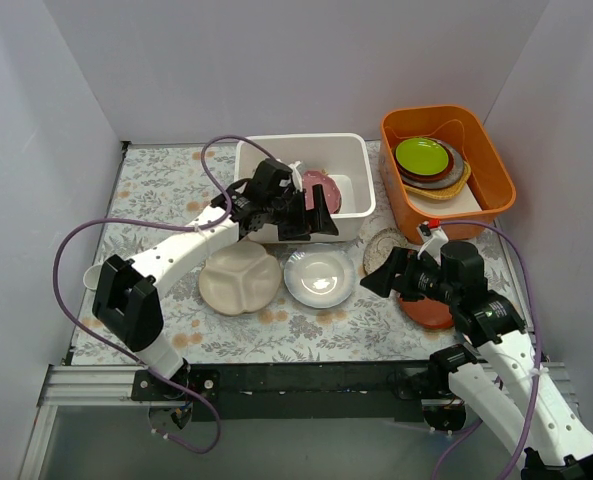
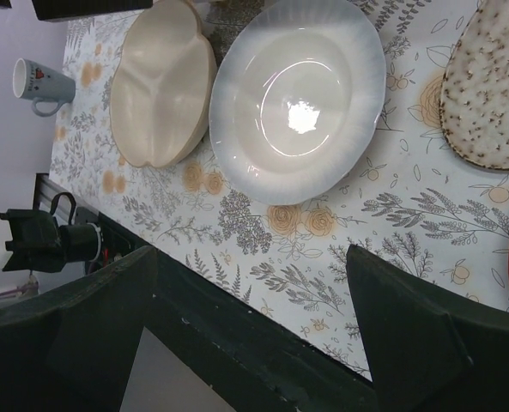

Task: Place the plates into the plastic bin on the countertop
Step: Pick up the plate at the center of the board.

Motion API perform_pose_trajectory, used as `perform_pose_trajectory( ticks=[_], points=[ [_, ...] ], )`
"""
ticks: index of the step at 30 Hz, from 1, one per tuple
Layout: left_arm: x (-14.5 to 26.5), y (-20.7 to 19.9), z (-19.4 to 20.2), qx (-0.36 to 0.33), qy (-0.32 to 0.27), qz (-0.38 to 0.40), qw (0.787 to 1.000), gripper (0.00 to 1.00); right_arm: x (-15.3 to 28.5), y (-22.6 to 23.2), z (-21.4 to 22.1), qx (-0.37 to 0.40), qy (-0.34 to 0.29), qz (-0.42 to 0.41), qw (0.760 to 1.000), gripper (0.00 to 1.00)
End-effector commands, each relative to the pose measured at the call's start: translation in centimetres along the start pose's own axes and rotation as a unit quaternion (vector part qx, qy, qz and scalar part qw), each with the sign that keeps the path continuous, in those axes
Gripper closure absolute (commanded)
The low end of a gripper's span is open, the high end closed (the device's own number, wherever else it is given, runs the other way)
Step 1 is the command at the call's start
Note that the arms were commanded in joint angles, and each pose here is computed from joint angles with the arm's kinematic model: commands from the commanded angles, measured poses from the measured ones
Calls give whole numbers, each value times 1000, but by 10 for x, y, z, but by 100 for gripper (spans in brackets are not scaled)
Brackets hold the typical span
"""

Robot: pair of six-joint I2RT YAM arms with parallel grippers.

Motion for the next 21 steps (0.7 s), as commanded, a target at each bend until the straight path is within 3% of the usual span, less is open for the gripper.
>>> perform_pose_trajectory(
  ticks=[1,9,21],
  points=[
    [2,-23,18,-27,5,32,999,17,11,12,-14,18,-25,-12,999,2],
    [-17,-32,35,-28,17,29,999,17,6,4,-4,12,-6,-3,1000,2],
    [19,-33,32,-43,-23,-19,999,20,-37,-24,28,-20,18,-25,999,2]
  ],
)
Point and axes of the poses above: each gripper's point midway between its finger pads, its own x axis back along the fingers, its own y axis along the line the jaws close on, z = x × y, the point moved 9 cm from there along x, back along the fingers, and after that the axes turned 8 degrees about x, right-handed, at the moved point
